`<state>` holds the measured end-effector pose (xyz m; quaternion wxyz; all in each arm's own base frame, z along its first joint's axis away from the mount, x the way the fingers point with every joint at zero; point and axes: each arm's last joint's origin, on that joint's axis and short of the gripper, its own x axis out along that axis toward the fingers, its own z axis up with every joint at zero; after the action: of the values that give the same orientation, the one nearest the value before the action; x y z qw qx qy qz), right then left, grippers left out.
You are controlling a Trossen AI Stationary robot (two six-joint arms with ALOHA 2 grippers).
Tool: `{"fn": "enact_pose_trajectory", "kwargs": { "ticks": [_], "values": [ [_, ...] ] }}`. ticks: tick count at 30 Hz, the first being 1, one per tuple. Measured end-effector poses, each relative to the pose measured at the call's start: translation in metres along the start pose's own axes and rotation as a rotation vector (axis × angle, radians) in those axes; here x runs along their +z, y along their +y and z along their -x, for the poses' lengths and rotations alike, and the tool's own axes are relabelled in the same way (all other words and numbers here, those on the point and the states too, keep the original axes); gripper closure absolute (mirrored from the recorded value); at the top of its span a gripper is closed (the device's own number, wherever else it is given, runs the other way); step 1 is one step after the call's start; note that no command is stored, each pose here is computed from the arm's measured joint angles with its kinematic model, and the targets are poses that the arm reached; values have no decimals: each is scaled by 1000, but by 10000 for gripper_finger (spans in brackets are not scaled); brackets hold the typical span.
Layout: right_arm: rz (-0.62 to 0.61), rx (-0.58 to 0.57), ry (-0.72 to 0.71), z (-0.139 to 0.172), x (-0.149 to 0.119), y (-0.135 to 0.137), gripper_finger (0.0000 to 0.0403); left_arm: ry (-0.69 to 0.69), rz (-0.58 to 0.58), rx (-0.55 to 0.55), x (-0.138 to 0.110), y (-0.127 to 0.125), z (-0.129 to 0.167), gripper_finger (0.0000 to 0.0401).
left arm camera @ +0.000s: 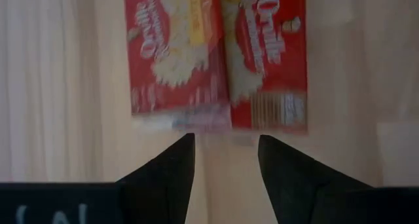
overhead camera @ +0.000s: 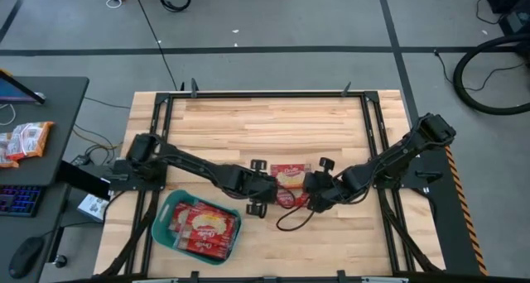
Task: Sort popcorn bags into baskets
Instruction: Put the popcorn bag into the blue bin
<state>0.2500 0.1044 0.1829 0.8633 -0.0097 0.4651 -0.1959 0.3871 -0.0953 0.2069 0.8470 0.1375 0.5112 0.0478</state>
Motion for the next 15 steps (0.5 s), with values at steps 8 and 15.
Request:
{"fn": "enact_pose_trajectory", "kwargs": {
  "ticks": [8, 15],
  "values": [
    [-46, -71, 32, 9, -16, 3, 314, -74, -68, 18, 8, -6, -34, 211],
    [-51, -110, 37, 15, -24, 5, 314, -113, -52, 36, 13, -4, -46, 185]
  ]
}}
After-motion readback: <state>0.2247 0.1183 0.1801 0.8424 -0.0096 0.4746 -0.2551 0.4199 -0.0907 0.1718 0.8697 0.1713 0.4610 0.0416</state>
